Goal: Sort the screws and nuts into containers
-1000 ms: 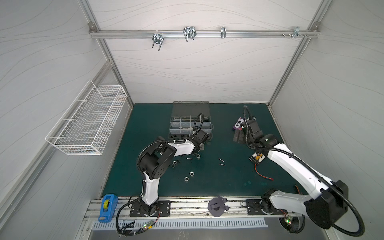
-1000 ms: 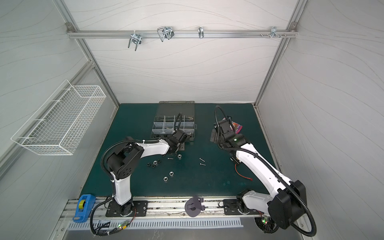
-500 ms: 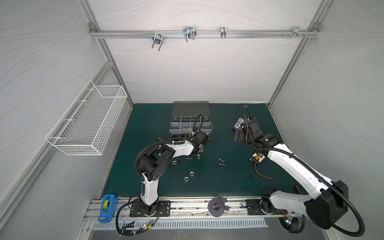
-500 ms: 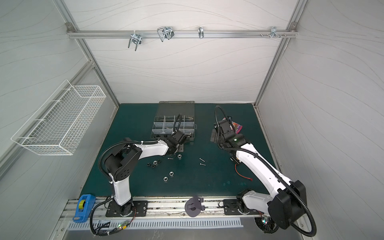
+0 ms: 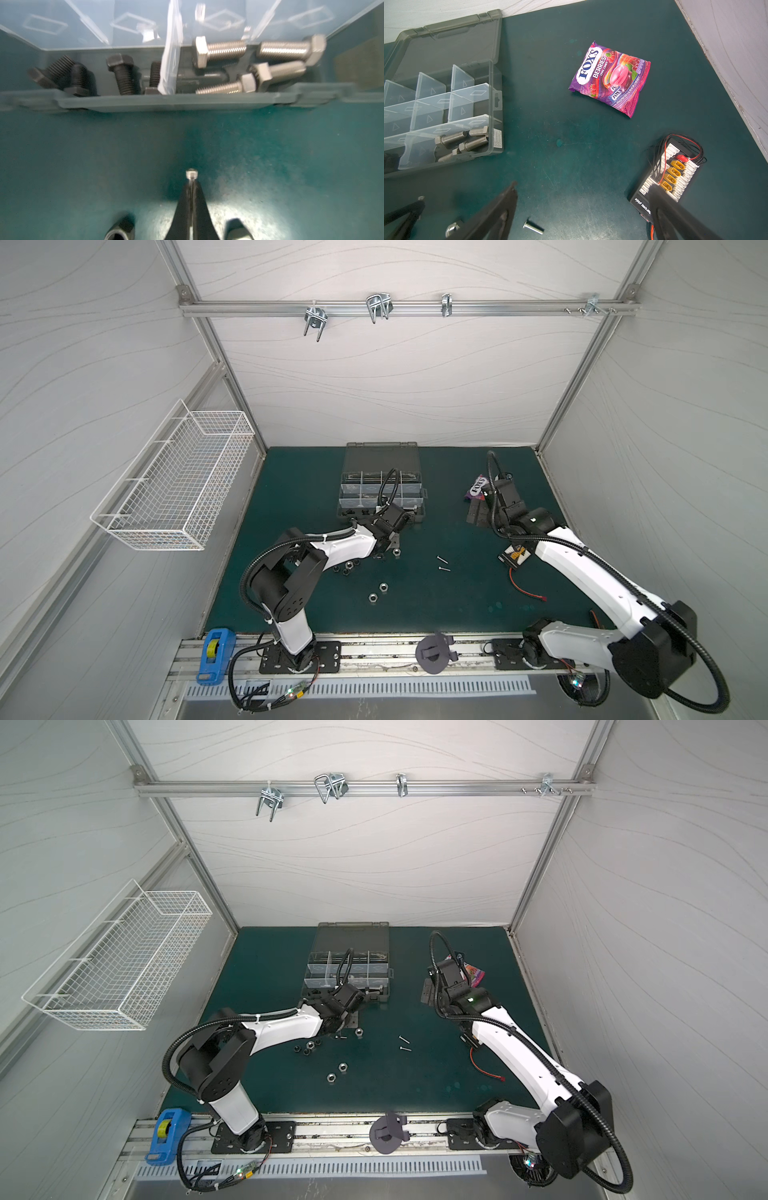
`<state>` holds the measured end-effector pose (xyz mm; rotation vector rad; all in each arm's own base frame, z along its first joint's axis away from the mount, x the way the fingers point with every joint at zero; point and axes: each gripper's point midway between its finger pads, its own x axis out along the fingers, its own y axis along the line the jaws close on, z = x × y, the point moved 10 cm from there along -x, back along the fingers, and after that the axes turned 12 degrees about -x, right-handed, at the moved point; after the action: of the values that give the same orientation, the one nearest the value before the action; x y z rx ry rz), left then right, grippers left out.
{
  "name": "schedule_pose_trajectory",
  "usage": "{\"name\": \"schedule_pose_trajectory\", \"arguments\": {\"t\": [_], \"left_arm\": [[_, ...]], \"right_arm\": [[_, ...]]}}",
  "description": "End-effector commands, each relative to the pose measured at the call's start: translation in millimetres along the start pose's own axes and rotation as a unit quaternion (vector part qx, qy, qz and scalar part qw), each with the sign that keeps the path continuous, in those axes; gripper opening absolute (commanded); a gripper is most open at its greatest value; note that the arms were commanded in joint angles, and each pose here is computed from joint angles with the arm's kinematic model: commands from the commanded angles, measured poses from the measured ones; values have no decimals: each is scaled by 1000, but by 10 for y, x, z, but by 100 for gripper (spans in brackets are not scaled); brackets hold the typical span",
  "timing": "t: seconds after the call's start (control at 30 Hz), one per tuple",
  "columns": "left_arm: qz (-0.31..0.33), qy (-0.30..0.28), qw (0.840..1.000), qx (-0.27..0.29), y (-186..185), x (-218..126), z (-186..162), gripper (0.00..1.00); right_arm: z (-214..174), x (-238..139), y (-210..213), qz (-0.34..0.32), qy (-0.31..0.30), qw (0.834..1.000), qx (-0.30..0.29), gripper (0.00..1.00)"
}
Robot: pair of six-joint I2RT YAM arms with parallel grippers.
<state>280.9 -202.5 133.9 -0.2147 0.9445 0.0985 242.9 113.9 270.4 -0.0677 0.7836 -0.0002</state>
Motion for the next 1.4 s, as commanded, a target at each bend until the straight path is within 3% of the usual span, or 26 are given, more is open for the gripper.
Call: {"name": "schedule_pose_trajectory", "arguments": {"t": [0.0, 0.53, 1.0, 1.37], "left_arm": [[-6, -15, 1000, -15, 16, -144, 65, 0], [-50, -51, 995, -67, 238, -578, 387, 0], [-48, -51, 991, -111, 466, -381, 940, 0], [-20, -43, 992, -118, 564, 14, 1351, 0]], "right_arm": [[79, -82, -40, -4, -15, 1000, 18, 99], [80, -81, -27, 5, -12, 1000, 17, 99], [71, -76, -16, 10, -7, 1000, 19, 99], [70, -78, -18, 10, -6, 1000, 21, 99]]}}
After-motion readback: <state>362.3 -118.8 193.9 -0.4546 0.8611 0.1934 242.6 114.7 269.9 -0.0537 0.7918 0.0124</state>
